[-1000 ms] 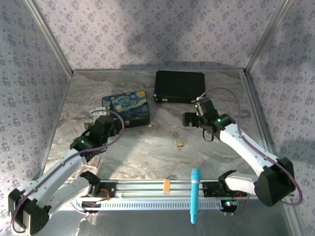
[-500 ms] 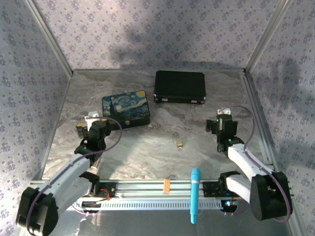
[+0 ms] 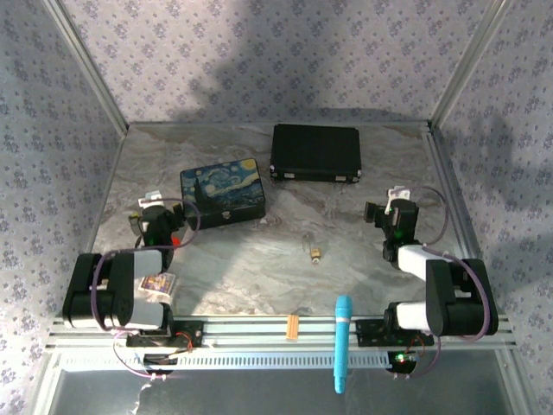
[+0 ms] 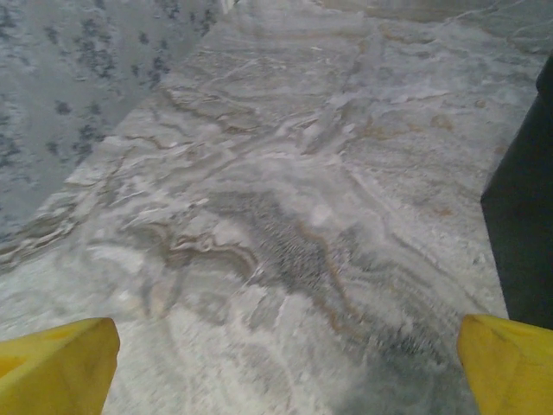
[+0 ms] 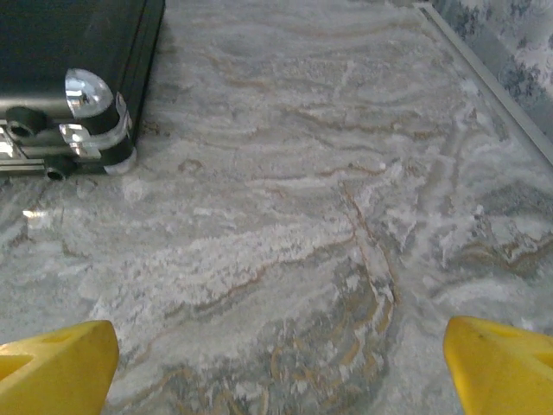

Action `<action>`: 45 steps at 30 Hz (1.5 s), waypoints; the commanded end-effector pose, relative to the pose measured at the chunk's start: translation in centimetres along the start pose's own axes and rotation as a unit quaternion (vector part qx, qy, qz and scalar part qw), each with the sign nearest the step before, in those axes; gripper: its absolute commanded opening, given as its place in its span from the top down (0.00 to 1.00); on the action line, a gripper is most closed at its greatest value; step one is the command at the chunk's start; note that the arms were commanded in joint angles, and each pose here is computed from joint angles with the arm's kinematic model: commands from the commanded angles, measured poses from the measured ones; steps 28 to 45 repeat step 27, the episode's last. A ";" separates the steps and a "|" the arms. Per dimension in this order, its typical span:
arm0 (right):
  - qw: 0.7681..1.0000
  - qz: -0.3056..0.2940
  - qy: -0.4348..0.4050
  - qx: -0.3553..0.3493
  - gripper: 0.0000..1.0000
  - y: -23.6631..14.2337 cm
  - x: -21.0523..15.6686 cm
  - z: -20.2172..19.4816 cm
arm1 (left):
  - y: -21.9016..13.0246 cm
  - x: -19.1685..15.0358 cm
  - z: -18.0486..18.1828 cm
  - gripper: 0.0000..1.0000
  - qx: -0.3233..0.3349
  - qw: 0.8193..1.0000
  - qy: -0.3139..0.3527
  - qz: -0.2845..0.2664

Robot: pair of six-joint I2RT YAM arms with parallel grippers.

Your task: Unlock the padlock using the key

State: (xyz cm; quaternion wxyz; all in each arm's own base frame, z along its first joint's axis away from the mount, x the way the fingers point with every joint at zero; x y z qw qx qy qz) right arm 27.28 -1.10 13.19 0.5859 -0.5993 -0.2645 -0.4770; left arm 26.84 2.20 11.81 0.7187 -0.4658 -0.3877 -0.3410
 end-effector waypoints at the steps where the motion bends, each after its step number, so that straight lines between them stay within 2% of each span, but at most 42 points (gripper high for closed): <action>1: 0.999 -0.052 -0.002 0.013 0.02 0.7 0.9 0.0 | 0.9 1.9 -0.4 0.00 -0.040 0.996 -0.023 -0.070; 5: 0.998 -0.055 0.011 -0.004 0.01 2.2 -0.1 -0.5 | 1.6 2.0 -0.7 0.00 -0.047 0.997 -0.017 -0.054; 8: 0.999 -0.035 -0.001 -0.001 0.01 2.6 0.1 -0.1 | 2.1 2.3 -1.0 0.00 -0.059 0.997 -0.008 -0.044; 45: 1.000 -0.028 -0.008 0.008 0.01 2.6 0.2 0.2 | 2.1 2.5 -1.5 0.00 -0.066 0.997 0.009 -0.044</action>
Point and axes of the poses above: each hand's point on the last joint's axis, 136 mm out from that joint toward the fingers, its own y axis out along the fingers, its own z axis along the line the jaws close on, x = y × z, the point moved 10 cm from there along -y, back along the fingers, and after that the axes turned 13 degrees about y, right-handed, at the moved point
